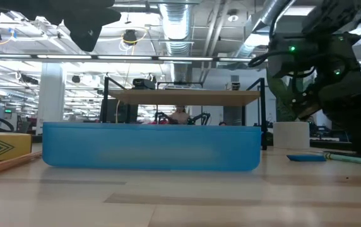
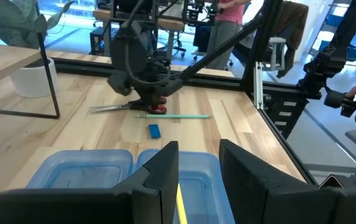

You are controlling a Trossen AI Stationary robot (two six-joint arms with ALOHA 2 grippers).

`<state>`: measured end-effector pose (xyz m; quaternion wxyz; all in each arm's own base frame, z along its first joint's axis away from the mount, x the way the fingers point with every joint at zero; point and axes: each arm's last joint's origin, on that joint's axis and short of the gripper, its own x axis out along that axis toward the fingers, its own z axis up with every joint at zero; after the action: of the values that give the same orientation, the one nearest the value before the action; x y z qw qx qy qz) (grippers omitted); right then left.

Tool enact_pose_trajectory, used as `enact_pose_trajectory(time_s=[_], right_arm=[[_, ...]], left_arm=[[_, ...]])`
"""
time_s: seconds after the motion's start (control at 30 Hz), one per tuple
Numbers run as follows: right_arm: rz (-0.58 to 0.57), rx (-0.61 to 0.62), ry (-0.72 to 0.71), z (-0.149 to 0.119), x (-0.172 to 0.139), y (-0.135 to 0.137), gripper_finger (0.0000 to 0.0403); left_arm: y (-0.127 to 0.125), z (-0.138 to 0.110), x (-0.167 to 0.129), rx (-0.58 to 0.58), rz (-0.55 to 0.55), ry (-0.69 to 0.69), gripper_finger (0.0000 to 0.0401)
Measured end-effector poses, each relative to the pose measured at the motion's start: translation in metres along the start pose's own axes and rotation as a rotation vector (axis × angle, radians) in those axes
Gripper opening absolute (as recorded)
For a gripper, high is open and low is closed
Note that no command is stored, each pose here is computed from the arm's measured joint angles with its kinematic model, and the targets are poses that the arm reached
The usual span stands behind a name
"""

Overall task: Pack school essentials
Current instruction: Put the black scissors into the supply box

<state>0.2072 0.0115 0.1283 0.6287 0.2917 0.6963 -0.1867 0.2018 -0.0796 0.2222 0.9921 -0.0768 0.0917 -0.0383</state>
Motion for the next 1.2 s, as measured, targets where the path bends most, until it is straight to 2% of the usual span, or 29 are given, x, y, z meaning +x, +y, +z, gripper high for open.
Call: enact_pose_trajectory(time_s=[0.23, 0.77, 0.97, 1.13, 1.2], right_arm=[[-0.083, -0.036, -0.011, -0.003, 0.007, 0.005, 0.0112], [-0.111, -0.032, -0.061, -0.003, 0.002, 0.002, 0.0025], [-0.131, -0.051, -0.066, -0.002, 0.0, 0.004, 0.0014], [-0.216, -0.072, -0.097, 0.001, -0.013, 0.009, 0.001], [-0.214, -0.084, -0.113, 0.003, -0.02, 0.013, 0.0009]], left_arm=[[0.0, 0.0, 0.0, 0.0, 0.001, 0.002, 0.0102], [0.001, 0.0, 0.0, 0.001, 0.02, 0.001, 0.0102], [0.001, 0.0, 0.0, 0.001, 0.021, 0.001, 0.0102], [0.001, 0.0, 0.0, 0.001, 0.021, 0.001, 0.0102], [0.001, 0.0, 0.0, 0.001, 0.021, 0.001, 0.0102]])
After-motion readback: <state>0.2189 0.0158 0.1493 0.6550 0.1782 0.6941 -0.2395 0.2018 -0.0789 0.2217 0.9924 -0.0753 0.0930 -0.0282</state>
